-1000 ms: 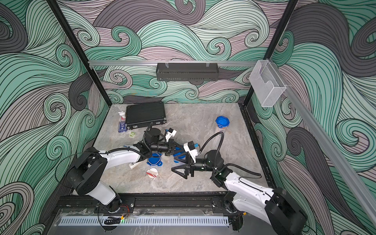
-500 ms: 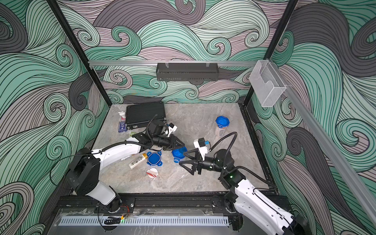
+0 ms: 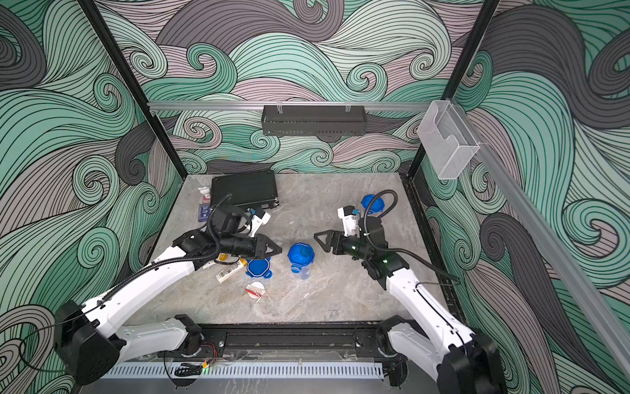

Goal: Take out toiletry kits
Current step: Adjust the container at the center of the board.

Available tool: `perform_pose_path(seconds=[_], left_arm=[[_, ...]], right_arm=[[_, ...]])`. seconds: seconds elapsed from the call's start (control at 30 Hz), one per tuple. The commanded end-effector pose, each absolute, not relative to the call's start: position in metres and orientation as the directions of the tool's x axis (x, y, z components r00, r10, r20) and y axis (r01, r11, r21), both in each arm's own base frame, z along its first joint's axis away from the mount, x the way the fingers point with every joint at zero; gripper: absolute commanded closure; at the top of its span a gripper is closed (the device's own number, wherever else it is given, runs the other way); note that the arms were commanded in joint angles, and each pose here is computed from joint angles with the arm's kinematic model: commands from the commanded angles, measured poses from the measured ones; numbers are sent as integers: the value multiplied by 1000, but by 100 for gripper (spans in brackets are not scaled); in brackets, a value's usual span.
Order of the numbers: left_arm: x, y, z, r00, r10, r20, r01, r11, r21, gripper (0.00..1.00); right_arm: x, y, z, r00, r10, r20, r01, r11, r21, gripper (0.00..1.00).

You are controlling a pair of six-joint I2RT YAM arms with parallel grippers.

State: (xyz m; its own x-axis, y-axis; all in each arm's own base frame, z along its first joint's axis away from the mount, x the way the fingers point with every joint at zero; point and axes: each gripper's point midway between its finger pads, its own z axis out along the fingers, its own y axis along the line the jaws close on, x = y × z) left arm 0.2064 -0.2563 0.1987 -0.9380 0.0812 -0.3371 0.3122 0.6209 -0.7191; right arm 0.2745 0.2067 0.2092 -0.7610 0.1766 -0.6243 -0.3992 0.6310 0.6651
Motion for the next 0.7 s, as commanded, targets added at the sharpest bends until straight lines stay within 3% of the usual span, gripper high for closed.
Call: perform_pose_path(seconds=[0.0, 0.3, 0.67], left_arm=[[176, -246, 161, -960, 148, -237, 275, 652, -707, 76], [186, -282, 130, -968, 158, -194, 250, 588, -769, 88], [215, -299, 104, -975, 135, -179, 224, 615, -756, 90]], right_arm=[[267, 209, 186, -816, 117, -566, -358, 666, 654, 27], [255, 246, 177, -845, -7, -534, -414, 640, 647, 34], [236, 259, 171, -855, -80, -513, -452, 599, 660, 35]])
